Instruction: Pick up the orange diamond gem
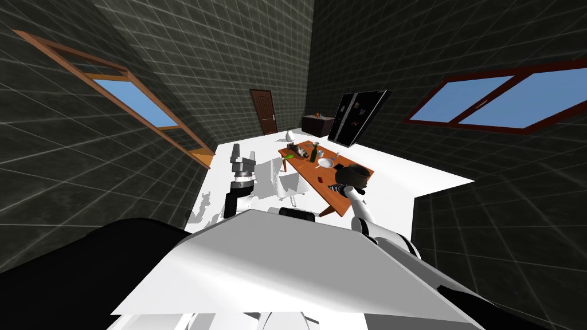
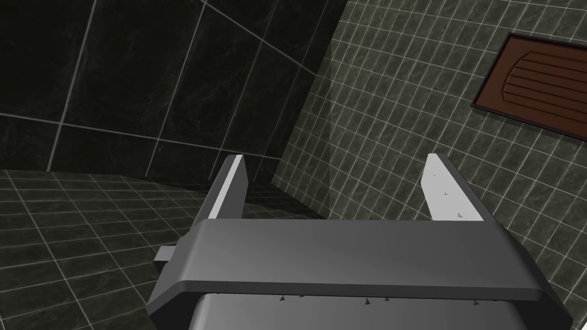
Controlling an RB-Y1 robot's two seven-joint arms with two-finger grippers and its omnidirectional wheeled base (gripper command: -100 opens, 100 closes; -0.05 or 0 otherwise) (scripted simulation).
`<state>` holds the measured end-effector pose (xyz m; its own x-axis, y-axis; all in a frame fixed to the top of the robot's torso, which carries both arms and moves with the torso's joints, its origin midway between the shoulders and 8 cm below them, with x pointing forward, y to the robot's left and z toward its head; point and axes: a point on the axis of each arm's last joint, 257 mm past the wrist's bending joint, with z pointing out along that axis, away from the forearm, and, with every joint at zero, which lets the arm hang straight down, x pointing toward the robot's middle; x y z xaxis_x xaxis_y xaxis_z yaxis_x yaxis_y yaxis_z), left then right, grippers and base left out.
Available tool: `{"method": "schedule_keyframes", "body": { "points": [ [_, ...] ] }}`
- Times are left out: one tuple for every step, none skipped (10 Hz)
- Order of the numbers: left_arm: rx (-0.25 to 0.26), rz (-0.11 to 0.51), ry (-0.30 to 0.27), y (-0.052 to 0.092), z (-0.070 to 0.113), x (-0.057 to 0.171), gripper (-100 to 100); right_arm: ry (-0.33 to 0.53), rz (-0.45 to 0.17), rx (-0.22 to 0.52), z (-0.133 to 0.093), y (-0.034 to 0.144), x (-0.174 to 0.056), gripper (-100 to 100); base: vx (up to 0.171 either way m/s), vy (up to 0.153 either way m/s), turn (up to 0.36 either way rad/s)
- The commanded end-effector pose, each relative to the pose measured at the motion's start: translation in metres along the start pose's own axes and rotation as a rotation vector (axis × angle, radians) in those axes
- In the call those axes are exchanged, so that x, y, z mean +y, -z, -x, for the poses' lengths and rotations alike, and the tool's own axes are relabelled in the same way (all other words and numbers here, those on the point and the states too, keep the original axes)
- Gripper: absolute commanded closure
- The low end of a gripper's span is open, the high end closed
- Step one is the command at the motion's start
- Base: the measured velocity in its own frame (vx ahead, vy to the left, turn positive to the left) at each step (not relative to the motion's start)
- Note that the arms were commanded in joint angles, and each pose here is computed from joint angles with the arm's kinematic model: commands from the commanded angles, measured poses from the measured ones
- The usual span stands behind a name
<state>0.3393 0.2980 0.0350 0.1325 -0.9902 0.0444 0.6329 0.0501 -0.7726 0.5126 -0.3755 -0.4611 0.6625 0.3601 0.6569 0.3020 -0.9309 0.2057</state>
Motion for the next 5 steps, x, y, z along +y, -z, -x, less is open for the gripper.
{"method": "schedule_keyframes", "body": {
  "points": [
    [0.000,0.000,0.000,0.000,0.000,0.000,0,-0.069,-0.046,-0.013,0.002,-0.003,-0.010,-100,0.025,-0.003,0.070],
    [0.000,0.000,0.000,0.000,0.000,0.000,0,-0.122,-0.080,-0.017,0.000,-0.005,-0.019,-100,0.044,-0.010,0.138],
    [0.000,0.000,0.000,0.000,0.000,0.000,0,-0.129,-0.087,-0.031,0.007,-0.006,-0.022,-100,0.035,-0.014,0.045],
    [0.000,0.000,0.000,0.000,0.000,0.000,0,-0.179,-0.119,-0.034,0.005,-0.007,-0.031,-100,0.029,-0.014,0.044],
    [0.000,0.000,0.000,0.000,0.000,0.000,0,-0.182,-0.122,-0.040,0.008,-0.007,-0.032,-100,0.023,-0.010,0.035]
  ]
}}
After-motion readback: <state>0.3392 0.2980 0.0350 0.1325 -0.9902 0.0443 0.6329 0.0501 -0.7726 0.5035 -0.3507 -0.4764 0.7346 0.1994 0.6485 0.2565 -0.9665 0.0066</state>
